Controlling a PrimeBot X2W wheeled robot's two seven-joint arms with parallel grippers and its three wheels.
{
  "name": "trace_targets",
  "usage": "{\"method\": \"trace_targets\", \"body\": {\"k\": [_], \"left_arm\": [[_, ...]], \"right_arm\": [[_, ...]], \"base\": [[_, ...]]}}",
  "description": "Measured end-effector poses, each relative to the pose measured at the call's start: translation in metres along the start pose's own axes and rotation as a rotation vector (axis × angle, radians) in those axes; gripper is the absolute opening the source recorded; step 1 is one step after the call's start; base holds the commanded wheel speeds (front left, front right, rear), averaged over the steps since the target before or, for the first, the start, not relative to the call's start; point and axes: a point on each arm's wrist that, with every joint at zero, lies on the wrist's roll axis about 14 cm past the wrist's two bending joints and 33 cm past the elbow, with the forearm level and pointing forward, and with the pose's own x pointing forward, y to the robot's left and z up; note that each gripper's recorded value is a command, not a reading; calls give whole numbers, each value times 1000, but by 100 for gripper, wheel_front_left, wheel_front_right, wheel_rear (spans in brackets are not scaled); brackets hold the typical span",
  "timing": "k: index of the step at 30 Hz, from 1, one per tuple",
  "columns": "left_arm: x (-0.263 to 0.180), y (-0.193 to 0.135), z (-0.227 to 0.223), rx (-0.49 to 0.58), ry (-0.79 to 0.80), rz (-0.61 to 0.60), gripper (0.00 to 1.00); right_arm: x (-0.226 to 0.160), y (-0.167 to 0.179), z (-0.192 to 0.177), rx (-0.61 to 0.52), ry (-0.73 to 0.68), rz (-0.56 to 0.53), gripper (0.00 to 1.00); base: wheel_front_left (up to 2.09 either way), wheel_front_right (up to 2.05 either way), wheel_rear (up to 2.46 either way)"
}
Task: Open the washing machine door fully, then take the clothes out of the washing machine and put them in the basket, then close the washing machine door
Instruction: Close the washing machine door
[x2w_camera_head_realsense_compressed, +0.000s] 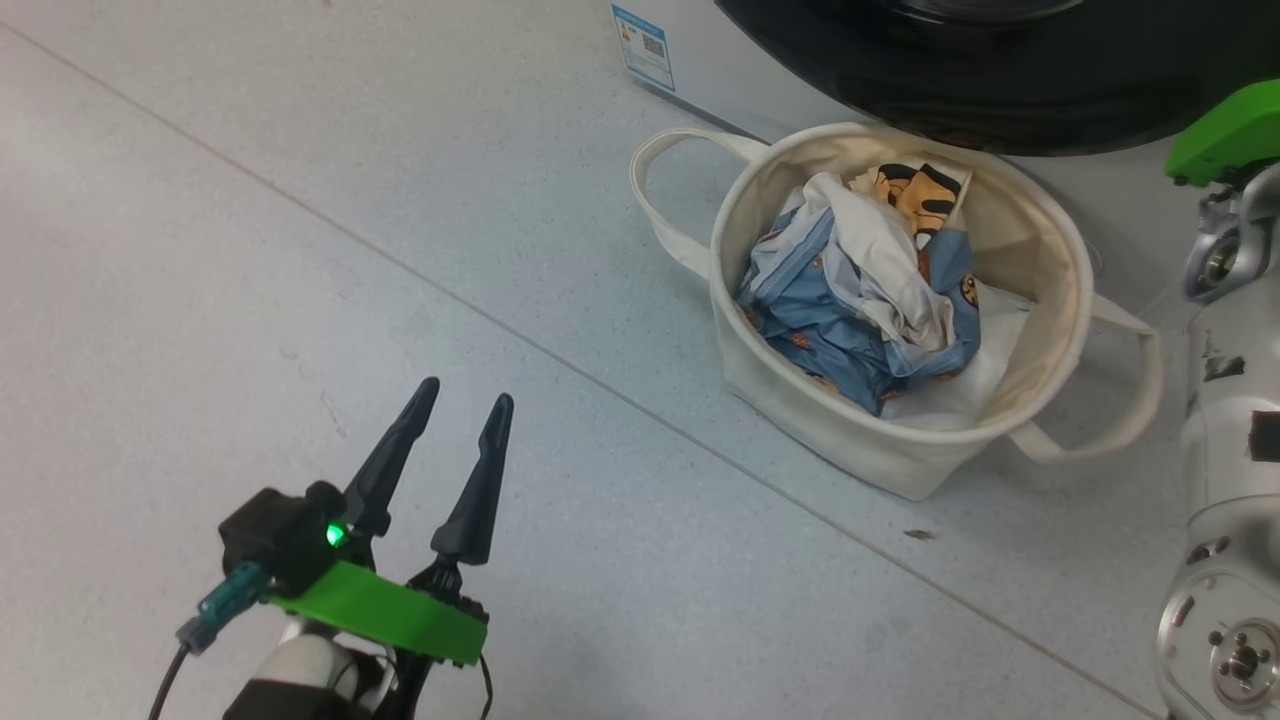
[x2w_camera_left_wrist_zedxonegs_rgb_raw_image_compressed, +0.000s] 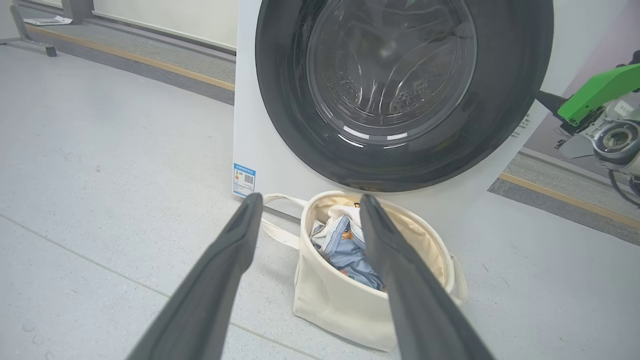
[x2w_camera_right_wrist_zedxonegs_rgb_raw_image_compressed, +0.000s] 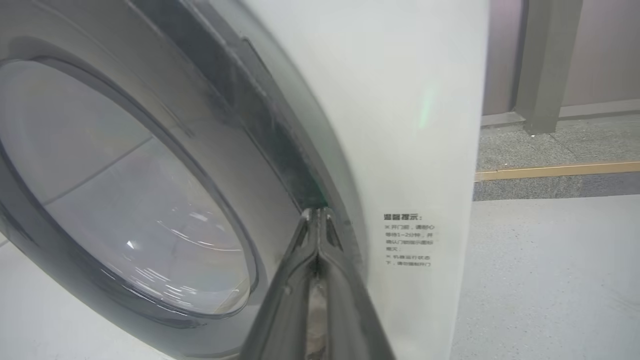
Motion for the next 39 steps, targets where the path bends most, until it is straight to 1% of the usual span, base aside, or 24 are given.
{"method": "trace_targets", "body": {"k": [3, 10, 13, 14, 15, 16, 17, 24, 28, 33, 39], "left_arm": [[1, 0, 4, -4, -13, -2, 100], [4, -9, 9, -4, -34, -38, 100], [7, -14, 10, -2, -39, -58, 100], [8, -16, 11, -3, -43, -67, 100], [9, -18, 12, -2, -47, -75, 100], [10, -20, 14, 0, -50, -84, 100], [11, -21, 15, 1, -55, -91, 100], [23, -37, 26, 10, -88, -161, 100], [30, -55, 30, 5, -99, -215, 100], [36, -74, 40, -9, -130, -268, 100], [39, -102, 43, -52, -142, -340, 100]], "right_arm": [[-2, -1, 7, -12, -12, -5, 0], [-13, 9, 23, -30, -30, 26, 0], [-24, 10, 20, -48, -13, 47, 0], [-29, 12, 17, -42, -2, 56, 18], [-34, 14, 15, -41, 6, 68, 60], [-39, 17, 13, -43, 14, 83, 87], [-44, 19, 12, -42, 20, 94, 100], [-84, 18, 14, -58, 31, 136, 100], [-107, 11, 23, -73, 15, 137, 100], [-140, 3, 37, -57, -20, 133, 100], [-188, -6, 35, -60, -21, 120, 100]], "base": [[0, 0, 0], [0, 0, 0], [0, 0, 0], [0, 0, 0], [0, 0, 0], [0, 0, 0], [0, 0, 0], [0, 0, 0], [0, 0, 0], [0, 0, 0], [0, 0, 0]]}}
